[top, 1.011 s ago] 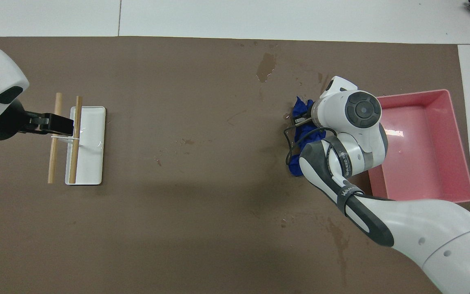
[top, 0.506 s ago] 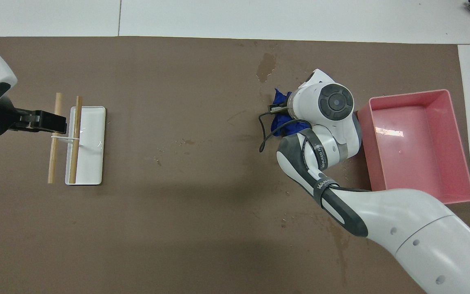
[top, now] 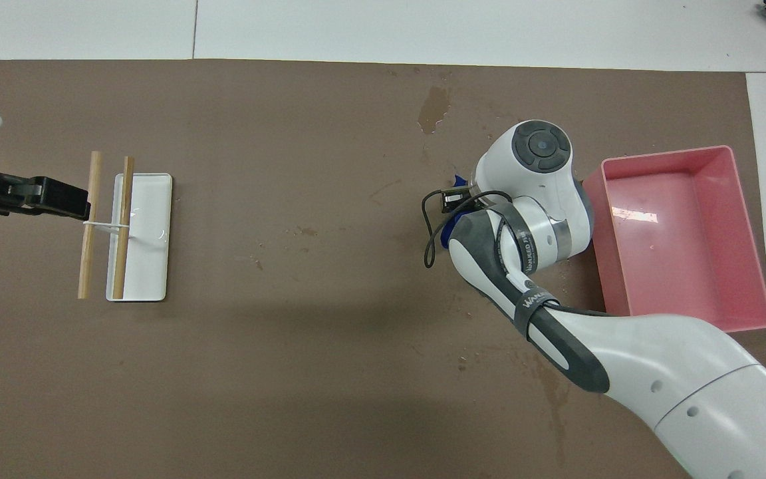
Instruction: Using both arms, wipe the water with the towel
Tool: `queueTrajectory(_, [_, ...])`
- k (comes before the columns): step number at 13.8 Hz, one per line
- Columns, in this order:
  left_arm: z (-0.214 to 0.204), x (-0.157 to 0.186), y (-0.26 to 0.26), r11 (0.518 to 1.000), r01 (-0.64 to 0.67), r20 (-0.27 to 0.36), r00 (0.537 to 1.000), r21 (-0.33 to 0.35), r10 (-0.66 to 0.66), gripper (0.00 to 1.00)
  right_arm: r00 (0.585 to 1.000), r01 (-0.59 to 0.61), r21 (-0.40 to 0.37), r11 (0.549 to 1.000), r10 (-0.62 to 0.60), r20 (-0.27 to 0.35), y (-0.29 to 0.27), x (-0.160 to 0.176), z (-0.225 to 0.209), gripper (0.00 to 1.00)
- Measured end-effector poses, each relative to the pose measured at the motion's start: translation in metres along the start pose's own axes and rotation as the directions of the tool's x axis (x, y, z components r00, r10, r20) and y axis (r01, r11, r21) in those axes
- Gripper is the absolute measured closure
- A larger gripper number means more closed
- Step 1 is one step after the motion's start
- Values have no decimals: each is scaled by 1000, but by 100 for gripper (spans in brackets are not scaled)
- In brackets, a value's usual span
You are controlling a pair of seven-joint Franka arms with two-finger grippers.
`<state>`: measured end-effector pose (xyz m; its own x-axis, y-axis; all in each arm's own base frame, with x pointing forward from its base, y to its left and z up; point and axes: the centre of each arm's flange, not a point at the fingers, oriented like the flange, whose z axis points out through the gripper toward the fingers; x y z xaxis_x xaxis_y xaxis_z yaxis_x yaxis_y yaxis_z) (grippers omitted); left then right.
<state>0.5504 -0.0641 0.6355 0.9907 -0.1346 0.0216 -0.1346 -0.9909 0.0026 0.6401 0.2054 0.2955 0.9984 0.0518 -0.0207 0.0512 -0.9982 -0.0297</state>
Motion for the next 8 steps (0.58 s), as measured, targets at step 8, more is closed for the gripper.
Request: queueTrajectory(8, [3, -2, -9, 1000, 12, 21, 1000, 0, -12, 0, 1000, 15, -14, 1000, -15, 15, 43, -46, 2, 89])
